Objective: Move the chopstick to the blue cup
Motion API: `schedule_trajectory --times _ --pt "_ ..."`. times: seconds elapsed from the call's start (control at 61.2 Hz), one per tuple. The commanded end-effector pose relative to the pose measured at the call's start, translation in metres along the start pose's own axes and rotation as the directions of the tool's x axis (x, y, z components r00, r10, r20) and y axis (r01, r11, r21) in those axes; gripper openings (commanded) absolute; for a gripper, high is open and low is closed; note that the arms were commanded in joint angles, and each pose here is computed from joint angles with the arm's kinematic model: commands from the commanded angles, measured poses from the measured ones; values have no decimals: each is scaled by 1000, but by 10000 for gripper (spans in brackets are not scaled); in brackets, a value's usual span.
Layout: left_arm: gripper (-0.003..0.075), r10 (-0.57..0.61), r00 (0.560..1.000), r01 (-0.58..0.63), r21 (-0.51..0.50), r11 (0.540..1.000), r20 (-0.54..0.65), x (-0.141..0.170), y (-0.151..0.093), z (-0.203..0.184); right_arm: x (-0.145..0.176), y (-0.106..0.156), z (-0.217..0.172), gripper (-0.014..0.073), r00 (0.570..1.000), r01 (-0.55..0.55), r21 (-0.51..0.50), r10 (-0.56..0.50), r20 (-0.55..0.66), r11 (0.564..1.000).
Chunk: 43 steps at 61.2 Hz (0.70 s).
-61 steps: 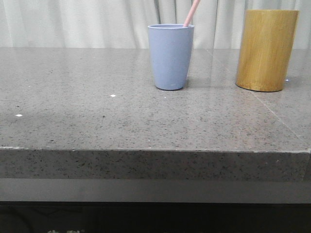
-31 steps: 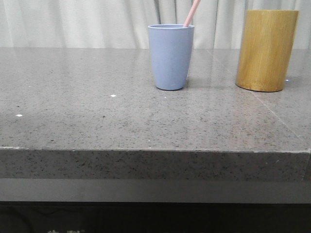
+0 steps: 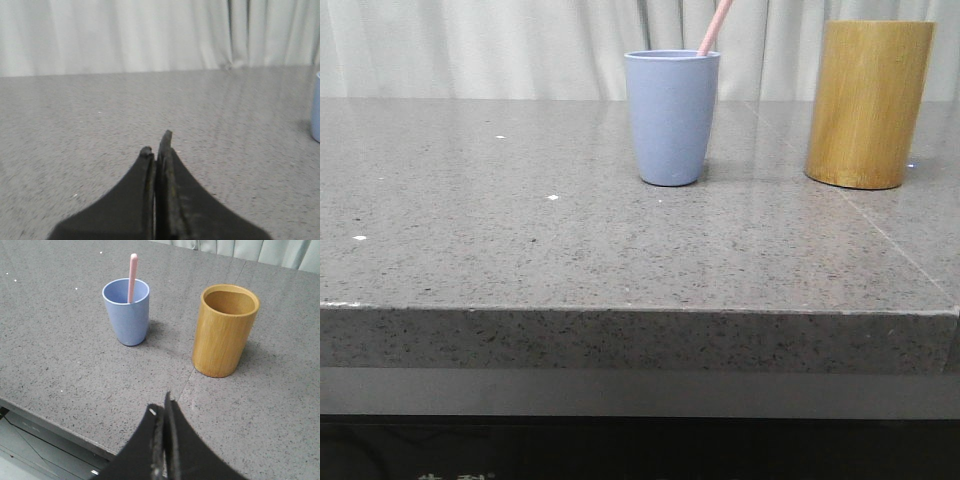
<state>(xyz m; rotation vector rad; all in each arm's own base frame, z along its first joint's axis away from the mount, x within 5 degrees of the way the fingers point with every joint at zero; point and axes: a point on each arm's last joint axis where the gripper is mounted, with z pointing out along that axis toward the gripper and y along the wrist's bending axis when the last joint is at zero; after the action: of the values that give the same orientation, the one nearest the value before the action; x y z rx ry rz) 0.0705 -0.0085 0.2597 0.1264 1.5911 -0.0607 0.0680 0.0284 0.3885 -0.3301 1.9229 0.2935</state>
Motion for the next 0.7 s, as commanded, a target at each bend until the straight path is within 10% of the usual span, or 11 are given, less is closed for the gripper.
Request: schedule_trajectory --times 0.0,0.686 --pt "-19 -37 984 46 -48 998 172 4 3 -10 -13 0 -4 -67 995 7 9 -8 96 1000" --pt "-19 -84 972 102 -69 992 218 43 3 -17 -12 0 -4 -67 996 7 9 -8 86 1000"
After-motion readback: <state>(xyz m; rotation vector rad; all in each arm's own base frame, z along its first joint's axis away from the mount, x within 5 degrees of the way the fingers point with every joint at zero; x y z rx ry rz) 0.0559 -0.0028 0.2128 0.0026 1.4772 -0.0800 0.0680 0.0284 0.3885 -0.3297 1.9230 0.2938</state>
